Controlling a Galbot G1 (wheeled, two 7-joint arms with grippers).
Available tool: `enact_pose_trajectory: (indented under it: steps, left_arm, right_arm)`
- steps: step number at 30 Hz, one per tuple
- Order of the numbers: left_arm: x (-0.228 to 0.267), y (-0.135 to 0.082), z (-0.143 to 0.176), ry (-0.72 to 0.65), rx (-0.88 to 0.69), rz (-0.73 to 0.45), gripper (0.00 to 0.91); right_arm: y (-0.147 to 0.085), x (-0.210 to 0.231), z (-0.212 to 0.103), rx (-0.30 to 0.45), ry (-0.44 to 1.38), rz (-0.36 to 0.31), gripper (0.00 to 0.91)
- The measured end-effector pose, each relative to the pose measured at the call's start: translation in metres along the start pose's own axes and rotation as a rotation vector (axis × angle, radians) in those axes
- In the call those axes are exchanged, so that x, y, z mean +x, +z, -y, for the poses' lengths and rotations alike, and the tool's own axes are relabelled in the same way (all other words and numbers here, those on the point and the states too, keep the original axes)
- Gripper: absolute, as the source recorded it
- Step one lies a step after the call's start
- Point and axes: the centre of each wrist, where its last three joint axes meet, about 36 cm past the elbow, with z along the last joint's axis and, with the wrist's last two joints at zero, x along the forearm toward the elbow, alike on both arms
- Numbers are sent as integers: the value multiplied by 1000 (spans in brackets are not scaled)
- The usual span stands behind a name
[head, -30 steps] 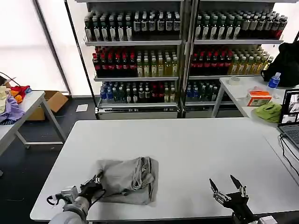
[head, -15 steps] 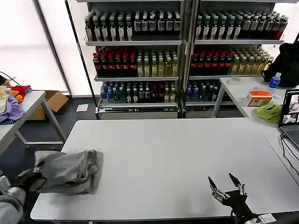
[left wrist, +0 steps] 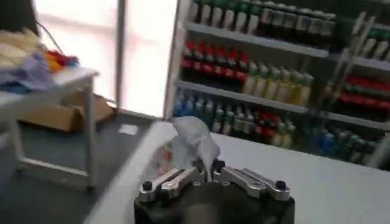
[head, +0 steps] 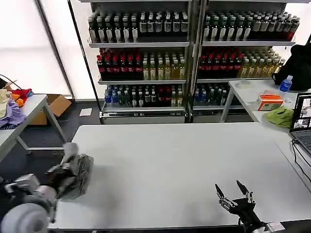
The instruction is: Fold and organize the clothes.
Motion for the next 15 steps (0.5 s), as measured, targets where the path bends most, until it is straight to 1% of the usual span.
enact_pose_trajectory:
  steps: [3,4,5,6,10,13,15]
  left_arm:
    - [-18,16,43,92,39,-43,50]
    - [-24,21,56,121,50,-59,151]
    - [-30,25,69,149,60,-75,554]
    - [-37,30,82,175,69,-94,907]
    - [-58,51,131,247,83,-171,907]
    - [-65,57,156,276,82,-194,907]
    - [-66,59,166,293,83,-200,907]
  right_arm:
    - [1,0,-3,-1,-2,-5,907]
    - [1,-1,-5,-1,-2,-6,907]
    - [1,-1,-6,-1,-2,-6,907]
    - [0,-2,-7,0,-2,-6,907]
    - [-2,-5,-11,2,-4,-12,907]
    - [-6,-11,-16,-1,-10,-21,907]
    - [-8,-18,-22,-18,-15,-32,907]
